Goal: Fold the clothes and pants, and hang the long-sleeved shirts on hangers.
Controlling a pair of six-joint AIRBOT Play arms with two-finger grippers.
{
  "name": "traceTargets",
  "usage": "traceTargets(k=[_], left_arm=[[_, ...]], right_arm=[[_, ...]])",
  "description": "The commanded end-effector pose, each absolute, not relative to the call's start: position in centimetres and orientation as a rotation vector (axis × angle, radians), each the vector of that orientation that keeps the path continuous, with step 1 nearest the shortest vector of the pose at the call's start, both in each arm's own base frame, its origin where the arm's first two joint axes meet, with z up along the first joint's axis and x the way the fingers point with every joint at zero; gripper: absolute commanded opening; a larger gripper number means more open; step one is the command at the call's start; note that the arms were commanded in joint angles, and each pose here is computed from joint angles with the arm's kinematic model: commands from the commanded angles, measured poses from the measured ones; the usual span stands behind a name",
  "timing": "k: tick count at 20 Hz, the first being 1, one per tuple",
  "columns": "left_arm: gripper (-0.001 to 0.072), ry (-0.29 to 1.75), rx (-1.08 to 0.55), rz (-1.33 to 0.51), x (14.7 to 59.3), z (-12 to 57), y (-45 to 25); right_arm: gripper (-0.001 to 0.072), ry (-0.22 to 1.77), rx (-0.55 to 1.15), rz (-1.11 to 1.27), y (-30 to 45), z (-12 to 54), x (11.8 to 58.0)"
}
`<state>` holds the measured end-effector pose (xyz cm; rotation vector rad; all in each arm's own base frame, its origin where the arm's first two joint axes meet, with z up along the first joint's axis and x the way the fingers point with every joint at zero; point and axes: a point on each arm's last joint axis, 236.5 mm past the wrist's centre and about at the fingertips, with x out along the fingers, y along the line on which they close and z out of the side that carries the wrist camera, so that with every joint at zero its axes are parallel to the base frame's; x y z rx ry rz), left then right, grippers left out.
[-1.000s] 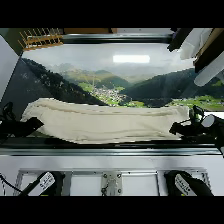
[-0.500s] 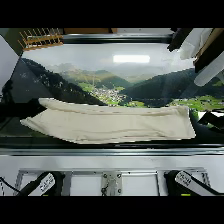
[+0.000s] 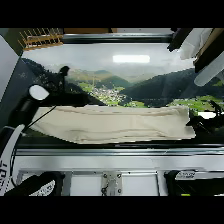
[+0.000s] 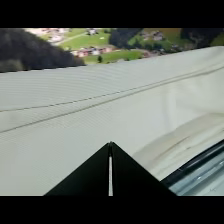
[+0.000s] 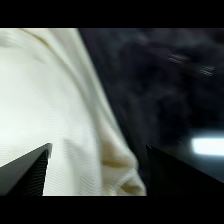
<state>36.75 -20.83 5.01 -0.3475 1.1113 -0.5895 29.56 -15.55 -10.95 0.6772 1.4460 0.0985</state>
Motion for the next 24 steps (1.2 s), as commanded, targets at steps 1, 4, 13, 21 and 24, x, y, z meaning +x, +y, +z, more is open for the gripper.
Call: traceTargets(k=[1, 4, 13, 21, 24], left_arm=[[0.0020, 1.168, -0.285, -0.699, 36.0, 3.4, -27.1], [0.0020, 1.210, -0.246, -0.751, 35.5, 1.8, -30.3], [0.0020, 1.314, -0.181, -0.812, 33.6, -2.9, -34.9], [0.0020, 1.334, -0.143, -0.847, 34.5, -6.9, -40.1], [0.0020, 1.326, -0.108, -0.908, 34.5, -7.9, -44.0]], right_arm=[[0.0662, 1.418, 0.748, 0.211, -13.1, -11.4, 31.4], [0.0655, 1.474, 0.765, 0.256, -10.9, -11.9, 31.3], [0.0017, 1.522, 0.733, 0.290, -8.5, -11.9, 32.0], [0.0017, 1.566, 0.396, 0.123, -10.9, -1.7, 32.2], [0.0017, 1.505, 0.273, 0.135, -7.8, 3.9, 33.4]])
